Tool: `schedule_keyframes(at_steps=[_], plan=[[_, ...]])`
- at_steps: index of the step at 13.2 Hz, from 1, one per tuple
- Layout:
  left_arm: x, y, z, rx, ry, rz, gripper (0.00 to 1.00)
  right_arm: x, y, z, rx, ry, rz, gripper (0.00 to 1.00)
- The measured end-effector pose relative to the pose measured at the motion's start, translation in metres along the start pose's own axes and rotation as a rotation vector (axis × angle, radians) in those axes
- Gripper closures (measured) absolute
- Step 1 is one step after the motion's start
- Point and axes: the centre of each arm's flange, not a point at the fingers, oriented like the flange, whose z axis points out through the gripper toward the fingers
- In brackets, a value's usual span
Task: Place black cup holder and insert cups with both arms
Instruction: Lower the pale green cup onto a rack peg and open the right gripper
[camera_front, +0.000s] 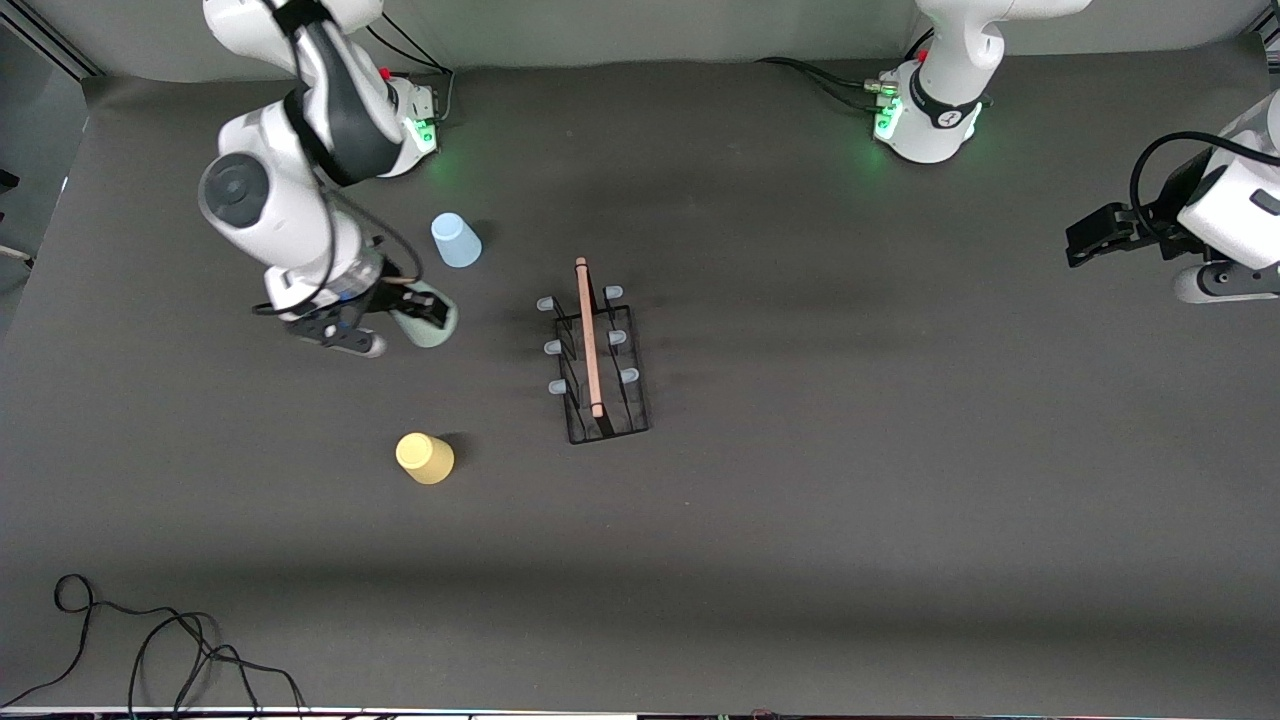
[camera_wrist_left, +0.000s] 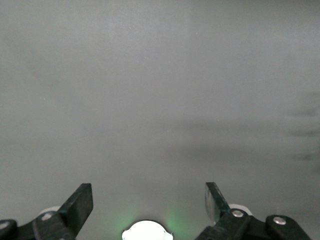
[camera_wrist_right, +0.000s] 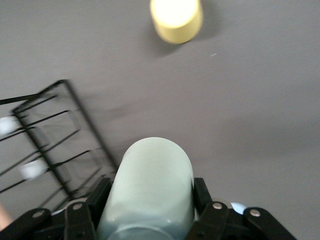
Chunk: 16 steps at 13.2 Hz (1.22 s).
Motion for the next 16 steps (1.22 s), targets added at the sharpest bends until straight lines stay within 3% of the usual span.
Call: schedule_keyframes(at_steps=[3,8,16], plan=[[0.001,-0.006,0.000,-0.017,-0.002,-0.013,0.00,-0.019,-0.055,0.015,0.004,-0.001,0.052,0.29],[0.001,-0.008,0.000,-0.021,-0.001,-0.002,0.00,-0.032,-0.087,0.058,0.000,-0.003,0.094,0.29],[0.000,-0.007,0.000,-0.017,-0.001,0.010,0.00,-0.033,-0.099,0.047,0.014,0.004,0.120,0.29]])
